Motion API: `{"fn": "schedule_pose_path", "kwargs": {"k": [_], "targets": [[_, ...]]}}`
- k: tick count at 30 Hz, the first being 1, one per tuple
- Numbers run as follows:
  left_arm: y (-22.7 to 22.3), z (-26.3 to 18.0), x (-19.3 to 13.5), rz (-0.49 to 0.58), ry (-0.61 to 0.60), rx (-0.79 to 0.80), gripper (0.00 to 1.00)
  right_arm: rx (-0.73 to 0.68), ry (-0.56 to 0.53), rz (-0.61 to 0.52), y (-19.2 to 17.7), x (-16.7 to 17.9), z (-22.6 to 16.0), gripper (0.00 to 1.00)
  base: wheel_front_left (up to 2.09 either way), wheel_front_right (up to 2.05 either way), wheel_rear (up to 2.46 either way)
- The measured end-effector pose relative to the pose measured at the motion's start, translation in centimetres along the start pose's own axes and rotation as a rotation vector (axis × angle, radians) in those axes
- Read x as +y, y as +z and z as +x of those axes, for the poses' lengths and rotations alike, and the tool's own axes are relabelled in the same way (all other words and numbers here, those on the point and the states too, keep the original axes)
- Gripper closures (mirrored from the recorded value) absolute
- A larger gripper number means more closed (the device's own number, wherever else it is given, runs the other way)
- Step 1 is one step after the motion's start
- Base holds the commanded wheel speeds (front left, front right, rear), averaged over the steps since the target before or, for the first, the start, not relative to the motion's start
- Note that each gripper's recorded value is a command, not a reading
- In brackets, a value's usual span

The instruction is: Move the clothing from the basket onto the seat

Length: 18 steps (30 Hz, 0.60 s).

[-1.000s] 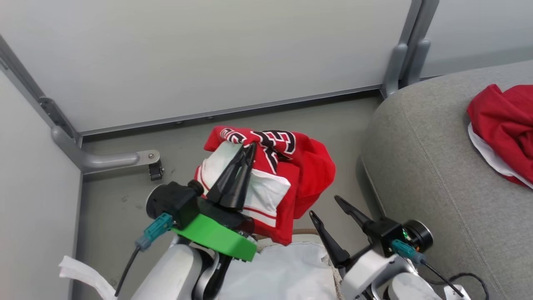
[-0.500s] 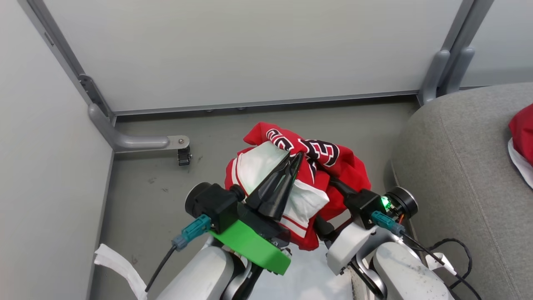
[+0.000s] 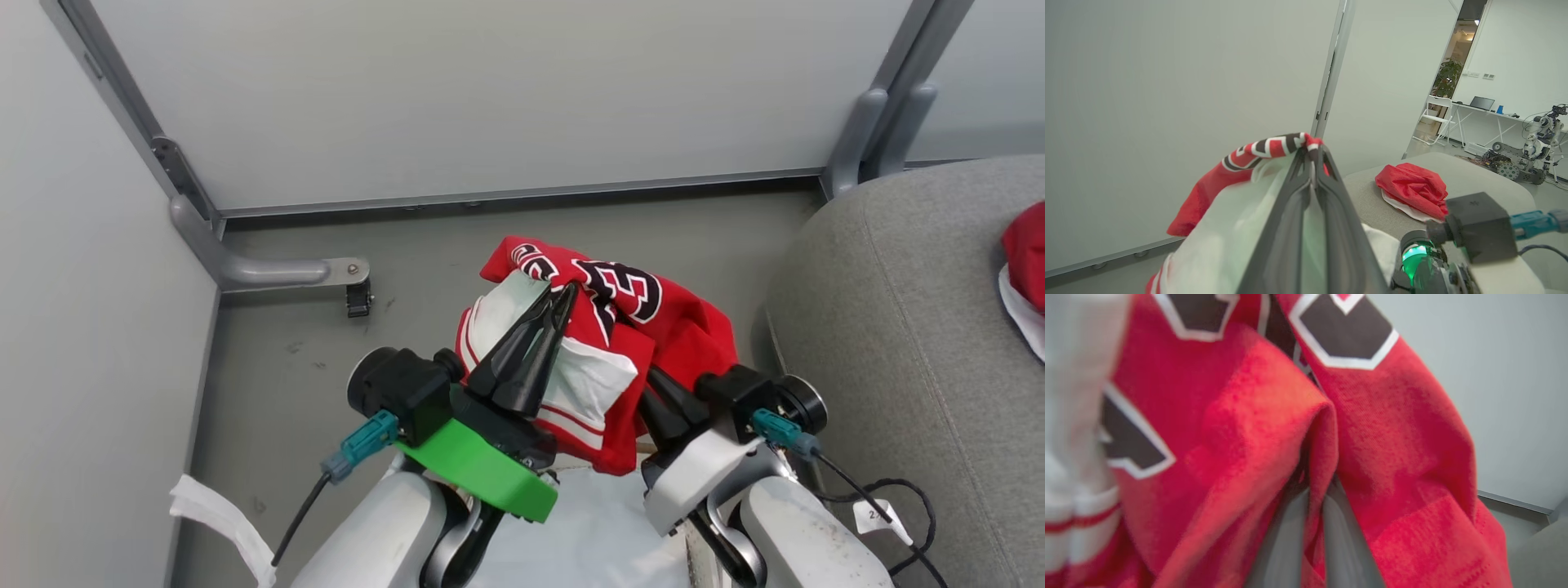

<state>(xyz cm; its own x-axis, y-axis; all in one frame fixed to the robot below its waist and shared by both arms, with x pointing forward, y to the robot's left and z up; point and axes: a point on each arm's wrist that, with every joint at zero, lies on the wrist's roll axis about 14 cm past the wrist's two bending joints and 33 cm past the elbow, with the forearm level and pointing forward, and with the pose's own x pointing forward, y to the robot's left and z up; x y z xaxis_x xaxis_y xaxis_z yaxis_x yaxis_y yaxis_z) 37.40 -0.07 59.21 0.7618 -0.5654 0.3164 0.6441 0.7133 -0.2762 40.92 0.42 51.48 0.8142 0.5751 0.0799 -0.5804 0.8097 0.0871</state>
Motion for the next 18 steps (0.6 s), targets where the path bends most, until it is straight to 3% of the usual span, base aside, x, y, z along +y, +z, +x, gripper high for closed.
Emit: {"fn": "schedule_pose_path", "kwargs": {"k": [10,18], "targets": [[-1.9,2.1,-1.5,-0.022,-0.07,0.03,0.0,-0.093,-0.167,0.053,2.5,-4.1,-3.7,1.0,0.0,0.0,0.0],[-5.1,4.3,-5.0,-0.082,-0.195,0.097,0.0,-0.13,-0.367,0.059,3.5,-8.7,-8.9,1.0,0.0,0.0,0.0]]}}
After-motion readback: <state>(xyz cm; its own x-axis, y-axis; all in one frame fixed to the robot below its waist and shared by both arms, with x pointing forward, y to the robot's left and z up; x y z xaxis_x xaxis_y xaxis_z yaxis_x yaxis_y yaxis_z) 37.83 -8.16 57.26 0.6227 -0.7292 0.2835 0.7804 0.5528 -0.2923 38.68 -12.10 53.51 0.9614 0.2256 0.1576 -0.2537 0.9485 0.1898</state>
